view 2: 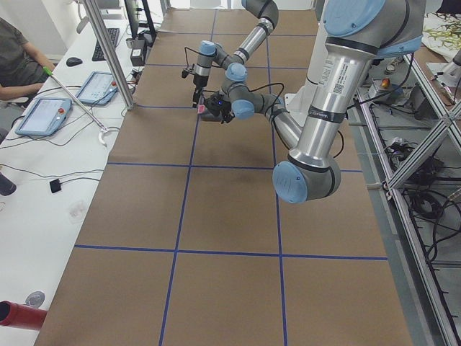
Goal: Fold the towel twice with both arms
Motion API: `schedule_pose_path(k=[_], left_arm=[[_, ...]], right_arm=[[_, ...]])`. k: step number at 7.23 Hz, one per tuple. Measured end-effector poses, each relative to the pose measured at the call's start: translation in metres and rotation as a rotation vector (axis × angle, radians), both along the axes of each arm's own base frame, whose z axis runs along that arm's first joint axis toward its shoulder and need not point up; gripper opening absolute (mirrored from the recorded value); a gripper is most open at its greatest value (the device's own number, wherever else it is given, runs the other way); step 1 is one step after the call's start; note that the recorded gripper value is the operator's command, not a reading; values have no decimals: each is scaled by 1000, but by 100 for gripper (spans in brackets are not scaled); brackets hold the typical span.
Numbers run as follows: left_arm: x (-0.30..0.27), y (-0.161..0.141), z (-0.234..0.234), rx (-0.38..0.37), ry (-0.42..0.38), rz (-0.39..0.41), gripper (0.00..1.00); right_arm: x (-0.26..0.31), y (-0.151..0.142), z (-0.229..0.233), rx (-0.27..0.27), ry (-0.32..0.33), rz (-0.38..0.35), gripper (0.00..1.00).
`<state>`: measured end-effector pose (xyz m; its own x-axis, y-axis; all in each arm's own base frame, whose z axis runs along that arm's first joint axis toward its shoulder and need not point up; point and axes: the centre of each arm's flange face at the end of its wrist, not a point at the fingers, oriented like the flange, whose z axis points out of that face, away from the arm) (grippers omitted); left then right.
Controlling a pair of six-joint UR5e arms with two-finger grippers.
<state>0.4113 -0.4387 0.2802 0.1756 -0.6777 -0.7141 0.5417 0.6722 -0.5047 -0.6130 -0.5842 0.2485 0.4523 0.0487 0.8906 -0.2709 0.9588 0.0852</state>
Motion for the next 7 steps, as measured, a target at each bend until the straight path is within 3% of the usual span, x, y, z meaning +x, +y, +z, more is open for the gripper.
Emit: schedule_pose_path(k=[1, 7], left_arm=[[0, 0, 0, 0, 0, 0, 71], [0, 0, -2, 1, 2, -1, 71]], right_arm=[[0, 0, 0, -1, 0, 0, 0], [10, 11, -3, 0, -31, -18, 0]])
